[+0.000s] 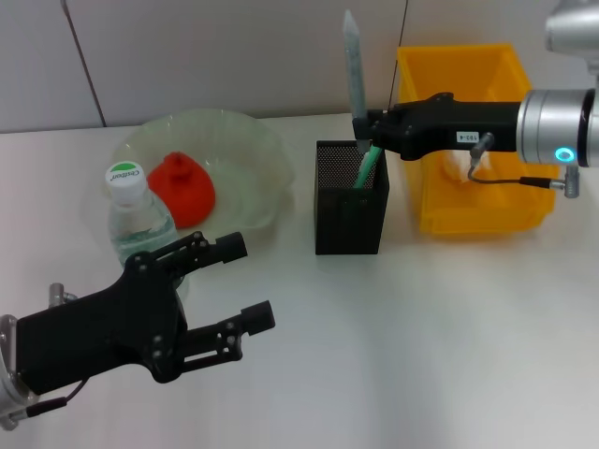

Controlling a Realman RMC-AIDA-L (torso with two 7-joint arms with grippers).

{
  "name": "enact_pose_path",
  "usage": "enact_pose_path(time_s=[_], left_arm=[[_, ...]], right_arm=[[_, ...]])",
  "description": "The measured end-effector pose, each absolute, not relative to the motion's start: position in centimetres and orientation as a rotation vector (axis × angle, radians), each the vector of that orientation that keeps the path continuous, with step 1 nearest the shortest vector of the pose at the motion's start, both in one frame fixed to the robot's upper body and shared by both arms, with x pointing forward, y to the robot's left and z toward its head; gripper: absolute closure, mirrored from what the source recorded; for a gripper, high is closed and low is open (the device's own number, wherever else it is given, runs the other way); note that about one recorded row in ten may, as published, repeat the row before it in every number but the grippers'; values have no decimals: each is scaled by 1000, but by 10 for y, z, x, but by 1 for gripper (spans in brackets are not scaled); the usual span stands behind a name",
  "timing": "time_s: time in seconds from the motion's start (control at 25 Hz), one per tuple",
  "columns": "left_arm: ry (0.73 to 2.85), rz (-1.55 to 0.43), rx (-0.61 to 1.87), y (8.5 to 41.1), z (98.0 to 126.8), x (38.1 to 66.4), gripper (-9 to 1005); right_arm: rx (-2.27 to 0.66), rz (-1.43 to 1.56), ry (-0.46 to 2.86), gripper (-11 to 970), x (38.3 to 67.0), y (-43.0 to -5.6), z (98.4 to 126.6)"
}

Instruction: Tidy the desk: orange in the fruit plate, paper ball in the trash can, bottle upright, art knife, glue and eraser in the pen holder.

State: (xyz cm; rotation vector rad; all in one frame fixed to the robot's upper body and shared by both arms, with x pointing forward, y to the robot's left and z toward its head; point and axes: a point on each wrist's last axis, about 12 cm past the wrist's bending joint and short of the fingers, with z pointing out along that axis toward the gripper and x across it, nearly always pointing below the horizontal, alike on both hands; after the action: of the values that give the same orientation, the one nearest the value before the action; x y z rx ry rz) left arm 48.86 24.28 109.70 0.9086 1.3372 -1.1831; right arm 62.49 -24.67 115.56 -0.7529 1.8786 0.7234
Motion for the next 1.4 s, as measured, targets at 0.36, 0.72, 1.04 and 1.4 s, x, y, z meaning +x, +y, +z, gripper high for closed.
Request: enact_pose_path(time_s=[0.36,0.72,1.04,1.4], left_arm=[[1340,-1186,912,243,1096,488,186],[1319,-1190,922,243,1098,486,187],[1300,-1203,927,243,1100,485,187],[1288,-1202,937,241,1103,488,187]], right_arm=[[-727,650,2050,799,633,-238,1183],[-699,609,2143,798,631,-236,1198],[-696,616,2164,799,628,-237,1189],[-760,585,2156,799,628,-222,1178]])
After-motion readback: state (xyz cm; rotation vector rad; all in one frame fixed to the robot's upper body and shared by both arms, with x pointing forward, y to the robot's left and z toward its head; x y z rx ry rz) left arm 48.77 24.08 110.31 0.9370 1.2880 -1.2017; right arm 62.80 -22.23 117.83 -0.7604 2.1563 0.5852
